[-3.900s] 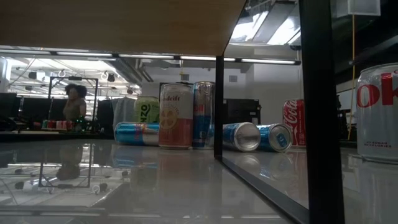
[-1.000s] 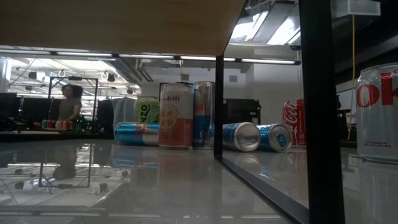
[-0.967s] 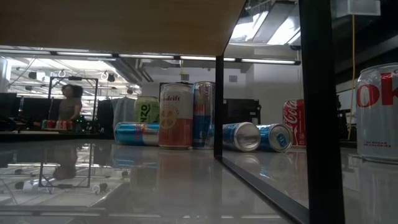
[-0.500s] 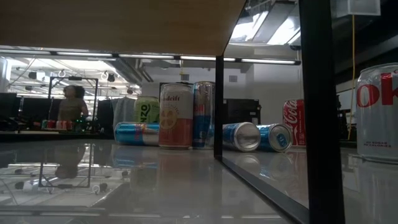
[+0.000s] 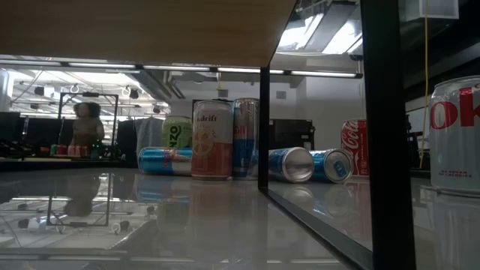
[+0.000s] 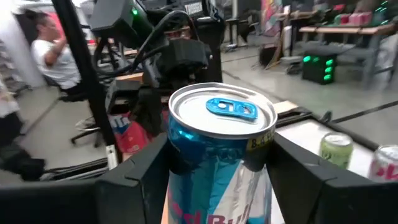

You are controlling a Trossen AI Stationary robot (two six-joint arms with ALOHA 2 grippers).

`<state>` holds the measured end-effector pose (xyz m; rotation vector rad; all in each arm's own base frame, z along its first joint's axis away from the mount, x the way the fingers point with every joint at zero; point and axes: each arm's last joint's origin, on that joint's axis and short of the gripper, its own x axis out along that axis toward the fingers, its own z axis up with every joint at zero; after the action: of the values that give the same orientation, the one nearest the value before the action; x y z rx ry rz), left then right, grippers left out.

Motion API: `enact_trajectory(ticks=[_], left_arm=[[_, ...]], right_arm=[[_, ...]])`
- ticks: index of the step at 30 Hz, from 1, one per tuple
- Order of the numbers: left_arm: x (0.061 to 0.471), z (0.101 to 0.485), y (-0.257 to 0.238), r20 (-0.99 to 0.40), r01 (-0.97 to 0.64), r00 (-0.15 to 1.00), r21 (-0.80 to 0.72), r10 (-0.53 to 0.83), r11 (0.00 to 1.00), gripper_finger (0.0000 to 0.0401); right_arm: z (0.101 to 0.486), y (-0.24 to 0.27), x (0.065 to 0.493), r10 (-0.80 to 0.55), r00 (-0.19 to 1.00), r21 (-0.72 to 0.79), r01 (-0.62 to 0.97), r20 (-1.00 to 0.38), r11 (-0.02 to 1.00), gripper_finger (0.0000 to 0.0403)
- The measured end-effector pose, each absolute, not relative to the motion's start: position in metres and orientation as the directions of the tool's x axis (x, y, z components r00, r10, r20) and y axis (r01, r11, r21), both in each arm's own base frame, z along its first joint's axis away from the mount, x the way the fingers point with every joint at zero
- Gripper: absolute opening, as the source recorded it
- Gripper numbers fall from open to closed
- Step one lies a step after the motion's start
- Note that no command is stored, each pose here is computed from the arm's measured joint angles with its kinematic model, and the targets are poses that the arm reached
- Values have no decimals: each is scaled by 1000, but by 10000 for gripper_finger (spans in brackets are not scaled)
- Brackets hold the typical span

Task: Place canned beverage on shelf
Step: Put the blue soda can on the shelf aligned with the blue soda can

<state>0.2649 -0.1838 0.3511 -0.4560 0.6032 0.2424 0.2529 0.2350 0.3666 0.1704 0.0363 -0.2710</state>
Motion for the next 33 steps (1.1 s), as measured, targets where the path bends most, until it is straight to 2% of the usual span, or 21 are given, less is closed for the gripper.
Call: enact_trajectory(ticks=[10,19,33], left_arm=[[267,346,-188,-613,-308,786,-285,75,908,295],[265,337,-202,-633,-272,772,-253,54,928,295],[259,335,-211,-638,-243,769,-246,32,938,295]], right_arm=[[343,267,299,-391,918,89,396,-66,914,218],[324,278,333,-429,900,57,434,-77,899,218],[309,279,337,-415,901,-31,415,-122,909,218]])
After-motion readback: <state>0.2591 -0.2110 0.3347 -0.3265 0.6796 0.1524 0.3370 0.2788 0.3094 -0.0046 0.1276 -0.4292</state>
